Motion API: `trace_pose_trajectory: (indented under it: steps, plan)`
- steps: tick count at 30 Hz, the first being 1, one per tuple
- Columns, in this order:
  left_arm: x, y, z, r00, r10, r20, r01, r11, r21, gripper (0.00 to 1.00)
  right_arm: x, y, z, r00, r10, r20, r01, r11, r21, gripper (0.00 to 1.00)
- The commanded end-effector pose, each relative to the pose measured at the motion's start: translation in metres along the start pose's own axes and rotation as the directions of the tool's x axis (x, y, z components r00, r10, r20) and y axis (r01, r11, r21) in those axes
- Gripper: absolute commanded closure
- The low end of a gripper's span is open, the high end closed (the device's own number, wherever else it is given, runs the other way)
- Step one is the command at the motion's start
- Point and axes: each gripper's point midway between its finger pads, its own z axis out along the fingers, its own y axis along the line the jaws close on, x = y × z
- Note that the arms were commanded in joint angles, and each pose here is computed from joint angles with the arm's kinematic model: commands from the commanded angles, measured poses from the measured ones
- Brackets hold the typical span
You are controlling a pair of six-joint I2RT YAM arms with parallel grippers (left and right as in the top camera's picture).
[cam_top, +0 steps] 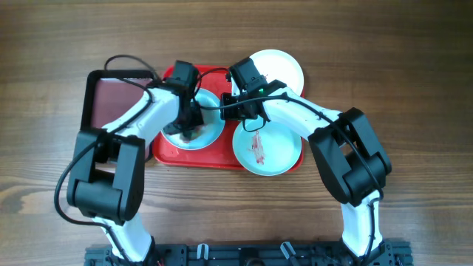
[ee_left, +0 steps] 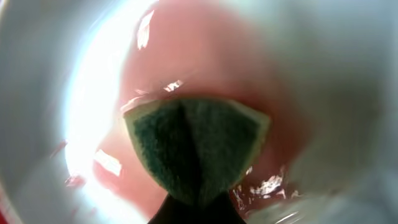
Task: Clean dirty plates on tray and stack at the side
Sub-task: 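Scrub the light-blue plate with the sponge while the right gripper holds it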
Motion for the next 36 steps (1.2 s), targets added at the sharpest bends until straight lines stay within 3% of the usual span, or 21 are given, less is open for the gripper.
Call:
trace_pose_trajectory:
  steps: [1, 6, 8, 10, 15, 18, 23, 28, 36]
  plan:
    - [0.019, 0.014, 0.043, 0.999, 0.05, -0.019, -0.053, 0.988, -0.148, 0.96, -0.002, -0.008, 0.008, 1.0, -0.006, 0.003, 0.006, 1.0, 0.022, 0.96]
    - [0.016, 0.044, 0.025, 0.962, -0.178, 0.205, 0.247, 0.889, -0.386, 0.96, -0.002, -0.008, 0.008, 1.0, -0.007, 0.005, 0.007, 1.0, 0.021, 0.96]
    - [0.022, 0.052, 0.016, 0.908, -0.28, 0.312, 0.395, 0.819, -0.417, 0.96, -0.002, -0.008, 0.008, 1.0, -0.007, 0.005, 0.007, 1.0, 0.021, 0.96]
    - [0.029, 0.05, 0.013, 0.888, -0.311, 0.339, 0.438, 0.794, -0.42, 0.96, -0.003, -0.008, 0.008, 1.0, -0.007, 0.006, 0.007, 1.0, 0.021, 0.96]
    - [0.04, 0.037, 0.012, 0.906, -0.274, 0.324, 0.398, 0.812, -0.427, 0.96, -0.004, -0.01, 0.007, 1.0, 0.007, 0.007, -0.007, 1.0, 0.019, 0.96]
    - [0.051, 0.024, 0.016, 0.94, -0.236, 0.247, 0.324, 0.848, -0.42, 0.96, -0.004, -0.009, 0.007, 1.0, 0.007, 0.005, -0.007, 1.0, 0.012, 0.96]
    - [0.056, 0.018, 0.022, 0.947, -0.261, 0.188, 0.316, 0.867, -0.385, 0.96, -0.004, -0.008, 0.005, 1.0, 0.013, -0.004, -0.013, 1.0, -0.014, 0.96]
    - [0.053, -0.017, 0.039, 0.987, -0.163, -0.011, 0.158, 0.972, -0.175, 0.96, -0.004, -0.009, 0.004, 1.0, 0.025, -0.016, -0.025, 0.999, -0.034, 0.96]
    - [0.047, -0.01, 0.042, 0.983, -0.127, -0.132, 0.122, 0.991, -0.048, 0.96, 0.002, -0.008, 0.008, 0.997, 0.041, -0.064, -0.047, 0.995, -0.087, 0.96]
